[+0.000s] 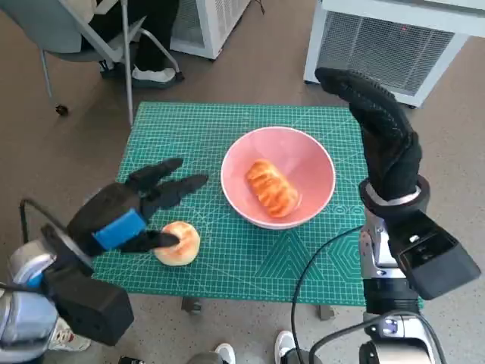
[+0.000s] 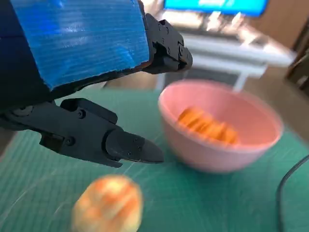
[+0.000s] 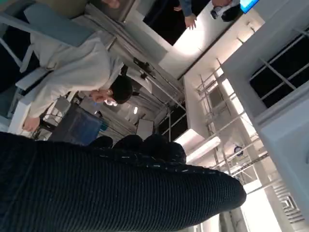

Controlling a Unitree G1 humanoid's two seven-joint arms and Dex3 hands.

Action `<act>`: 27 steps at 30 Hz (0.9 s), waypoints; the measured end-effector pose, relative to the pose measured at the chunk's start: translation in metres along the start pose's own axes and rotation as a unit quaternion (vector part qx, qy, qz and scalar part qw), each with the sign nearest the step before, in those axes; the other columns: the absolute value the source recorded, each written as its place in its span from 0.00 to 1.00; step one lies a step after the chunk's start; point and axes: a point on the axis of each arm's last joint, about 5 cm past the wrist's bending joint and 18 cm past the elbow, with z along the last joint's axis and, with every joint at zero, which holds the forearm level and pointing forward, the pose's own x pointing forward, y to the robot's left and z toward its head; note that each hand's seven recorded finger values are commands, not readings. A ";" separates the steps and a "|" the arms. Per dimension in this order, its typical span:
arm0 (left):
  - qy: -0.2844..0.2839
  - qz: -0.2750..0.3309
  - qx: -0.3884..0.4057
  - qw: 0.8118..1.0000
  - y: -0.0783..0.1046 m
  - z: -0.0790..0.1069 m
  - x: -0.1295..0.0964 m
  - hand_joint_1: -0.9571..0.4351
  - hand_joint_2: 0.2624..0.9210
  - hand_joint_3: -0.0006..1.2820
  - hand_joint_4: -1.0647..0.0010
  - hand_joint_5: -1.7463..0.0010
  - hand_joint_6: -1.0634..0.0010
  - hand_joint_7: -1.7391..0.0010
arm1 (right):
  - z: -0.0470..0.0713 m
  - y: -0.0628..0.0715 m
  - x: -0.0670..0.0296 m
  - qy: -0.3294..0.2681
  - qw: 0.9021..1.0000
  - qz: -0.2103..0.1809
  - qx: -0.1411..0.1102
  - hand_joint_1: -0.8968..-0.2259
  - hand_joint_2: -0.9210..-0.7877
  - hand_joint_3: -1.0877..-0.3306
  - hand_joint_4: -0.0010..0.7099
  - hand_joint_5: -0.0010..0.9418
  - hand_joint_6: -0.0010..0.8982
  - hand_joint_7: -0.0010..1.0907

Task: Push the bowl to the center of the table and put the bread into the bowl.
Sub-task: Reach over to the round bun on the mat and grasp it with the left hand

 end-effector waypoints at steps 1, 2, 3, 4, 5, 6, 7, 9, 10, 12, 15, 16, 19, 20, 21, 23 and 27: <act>0.005 -0.004 -0.003 1.000 -0.001 -0.001 -0.001 0.41 0.97 0.01 0.75 0.99 0.64 0.95 | 0.000 0.000 -0.0003 0.000 1.000 0.000 0.000 0.48 0.00 0.35 0.36 0.03 0.00 0.57; 0.009 -0.008 -0.006 1.000 -0.003 -0.002 -0.001 0.41 0.97 0.01 0.75 0.99 0.64 0.95 | 0.000 0.000 -0.0005 0.001 1.000 0.000 0.000 0.48 0.00 0.35 0.36 0.03 0.00 0.57; 0.013 -0.012 -0.011 1.000 -0.004 -0.003 -0.001 0.41 0.97 0.01 0.75 0.99 0.64 0.95 | -0.001 0.000 -0.0006 0.001 1.000 0.000 0.000 0.48 0.00 0.35 0.36 0.03 0.00 0.57; 0.019 -0.018 -0.016 1.000 -0.006 -0.004 -0.001 0.41 0.97 0.01 0.75 0.99 0.64 0.95 | -0.001 0.000 -0.0006 0.001 1.000 0.000 0.000 0.48 0.00 0.35 0.36 0.03 0.00 0.57; 0.024 -0.022 -0.021 0.999 -0.007 -0.005 -0.001 0.41 0.97 0.01 0.75 0.99 0.64 0.95 | -0.001 0.000 -0.0004 0.001 1.000 0.000 0.000 0.48 0.00 0.36 0.36 0.03 0.00 0.56; 0.030 -0.028 -0.026 0.999 -0.009 -0.007 -0.001 0.41 0.97 0.01 0.75 0.99 0.64 0.95 | -0.001 0.000 -0.0004 0.002 1.000 0.000 0.000 0.48 0.00 0.36 0.36 0.03 0.00 0.56; 0.036 -0.033 -0.031 0.998 -0.011 -0.008 -0.001 0.42 0.97 0.01 0.75 0.99 0.64 0.95 | -0.002 0.000 -0.0003 0.002 1.000 0.000 0.000 0.48 0.00 0.36 0.36 0.03 0.00 0.56; 0.045 -0.043 -0.040 0.997 -0.014 -0.010 0.000 0.42 0.97 0.01 0.74 0.99 0.64 0.95 | -0.002 0.000 0.0002 0.002 1.000 0.001 0.000 0.48 0.00 0.36 0.36 0.03 0.00 0.56; 0.049 -0.050 -0.044 0.997 -0.016 -0.012 0.001 0.42 0.97 0.01 0.74 0.99 0.64 0.95 | -0.002 0.000 0.0004 0.002 1.000 0.002 0.000 0.48 0.00 0.36 0.36 0.03 0.00 0.56; 0.056 -0.061 -0.051 0.995 -0.020 -0.014 0.002 0.43 0.98 0.01 0.73 0.99 0.64 0.95 | -0.003 0.000 0.0007 0.002 1.000 0.003 -0.001 0.48 0.00 0.36 0.36 0.04 0.00 0.56; 0.069 -0.082 -0.066 0.992 -0.028 -0.019 0.005 0.43 0.98 0.00 0.72 0.99 0.64 0.95 | -0.003 -0.001 0.0009 0.003 1.000 0.005 -0.001 0.48 0.00 0.36 0.36 0.04 0.00 0.56; 0.073 -0.089 -0.071 0.991 -0.031 -0.021 0.006 0.43 0.98 0.00 0.72 0.99 0.64 0.95 | -0.003 -0.001 0.0009 0.003 1.000 0.005 -0.002 0.48 0.00 0.36 0.36 0.04 0.00 0.56; 0.088 -0.111 -0.085 0.986 -0.039 -0.025 0.010 0.44 0.97 0.00 0.70 0.99 0.63 0.95 | -0.003 -0.002 0.0010 0.003 1.000 0.006 -0.003 0.48 0.00 0.36 0.36 0.04 0.00 0.56; 0.092 -0.118 -0.087 0.985 -0.042 -0.026 0.012 0.44 0.97 0.00 0.68 0.98 0.62 0.94 | -0.003 -0.002 0.0011 0.003 1.000 0.006 -0.003 0.48 0.00 0.36 0.36 0.04 0.00 0.56; 0.097 -0.125 -0.088 0.983 -0.045 -0.027 0.014 0.45 0.97 0.00 0.68 0.98 0.62 0.94 | -0.003 -0.002 0.0012 0.002 1.000 0.006 -0.004 0.48 0.00 0.36 0.36 0.04 0.00 0.56; 0.106 -0.137 -0.091 0.981 -0.049 -0.029 0.017 0.45 0.97 0.00 0.65 0.98 0.60 0.94 | -0.002 -0.002 0.0014 0.002 1.000 0.007 -0.004 0.48 0.00 0.36 0.36 0.04 0.00 0.56; 0.116 -0.145 -0.087 0.979 -0.050 -0.031 0.024 0.50 0.96 0.00 0.58 0.96 0.55 0.91 | -0.002 -0.003 0.0016 0.001 1.000 0.007 -0.006 0.48 0.00 0.36 0.36 0.04 0.00 0.56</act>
